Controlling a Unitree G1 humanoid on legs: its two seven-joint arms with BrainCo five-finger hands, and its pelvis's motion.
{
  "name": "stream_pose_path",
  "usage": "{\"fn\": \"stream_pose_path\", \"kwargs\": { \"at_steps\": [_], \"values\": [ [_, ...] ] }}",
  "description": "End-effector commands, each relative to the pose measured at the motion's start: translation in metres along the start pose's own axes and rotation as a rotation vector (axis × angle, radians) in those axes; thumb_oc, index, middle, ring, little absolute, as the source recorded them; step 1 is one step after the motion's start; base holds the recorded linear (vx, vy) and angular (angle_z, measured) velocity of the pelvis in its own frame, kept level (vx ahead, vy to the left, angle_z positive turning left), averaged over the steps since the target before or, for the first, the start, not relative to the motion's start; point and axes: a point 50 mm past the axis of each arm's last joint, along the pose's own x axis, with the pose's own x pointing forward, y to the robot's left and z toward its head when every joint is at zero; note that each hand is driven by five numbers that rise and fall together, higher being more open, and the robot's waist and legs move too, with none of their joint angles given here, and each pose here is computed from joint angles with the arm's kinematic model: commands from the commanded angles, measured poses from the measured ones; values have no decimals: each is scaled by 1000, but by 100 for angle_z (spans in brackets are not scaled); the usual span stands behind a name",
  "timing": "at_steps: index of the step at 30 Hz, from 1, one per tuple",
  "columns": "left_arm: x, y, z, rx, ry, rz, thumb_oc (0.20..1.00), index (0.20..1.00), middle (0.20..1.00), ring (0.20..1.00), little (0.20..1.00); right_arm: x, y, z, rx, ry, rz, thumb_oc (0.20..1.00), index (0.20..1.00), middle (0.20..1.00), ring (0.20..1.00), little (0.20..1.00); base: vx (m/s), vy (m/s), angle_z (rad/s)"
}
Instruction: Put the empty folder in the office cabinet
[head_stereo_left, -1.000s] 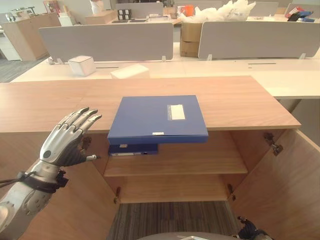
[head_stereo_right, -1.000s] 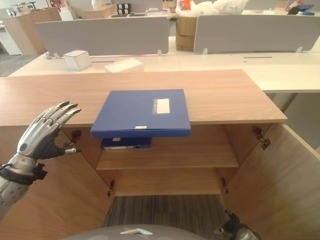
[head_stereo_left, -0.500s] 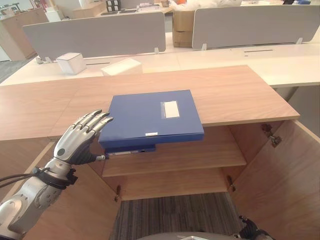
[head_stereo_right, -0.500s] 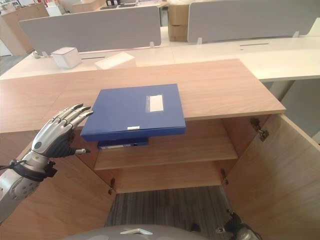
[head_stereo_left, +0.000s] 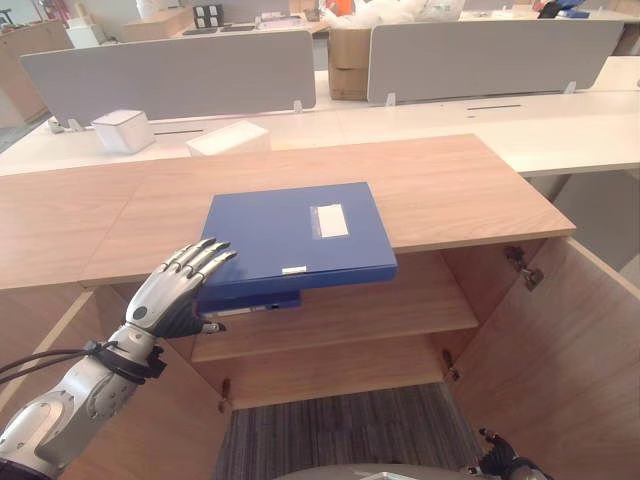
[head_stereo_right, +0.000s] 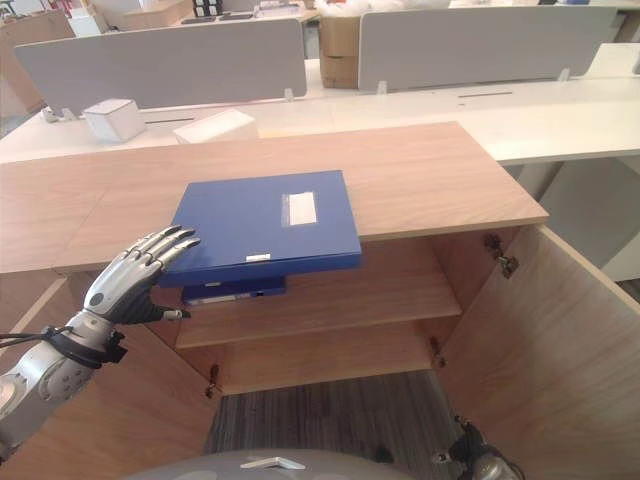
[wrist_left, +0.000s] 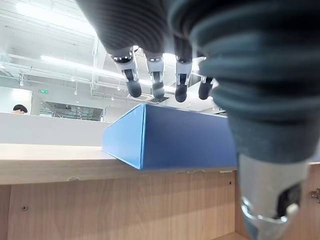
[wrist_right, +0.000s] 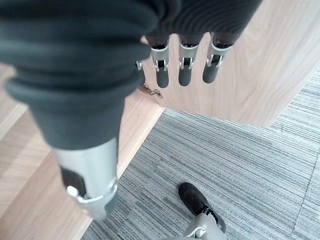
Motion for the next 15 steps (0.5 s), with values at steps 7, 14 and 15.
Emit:
{"fn": "stream_pose_path", "kwargs": {
  "at_steps": [7, 14, 15],
  "values": [
    [22, 8, -12, 85, 14, 67, 1000, 1000, 1000, 1000, 1000, 6, -14, 26, -2, -77, -54, 1000, 1000, 1000, 1000, 1000, 0, 0, 0],
    [39, -12, -19, 127, 45, 44, 1000, 1000, 1000, 1000, 1000, 6, -13, 27, -19, -82, -50, 1000, 1000, 1000, 1000, 1000, 0, 0, 0],
    [41, -15, -19, 133, 46, 39, 1000, 1000, 1000, 1000, 1000, 5, -13, 27, -21, -83, -50, 1000, 1000, 1000, 1000, 1000, 0, 0, 0]
  ]
}}
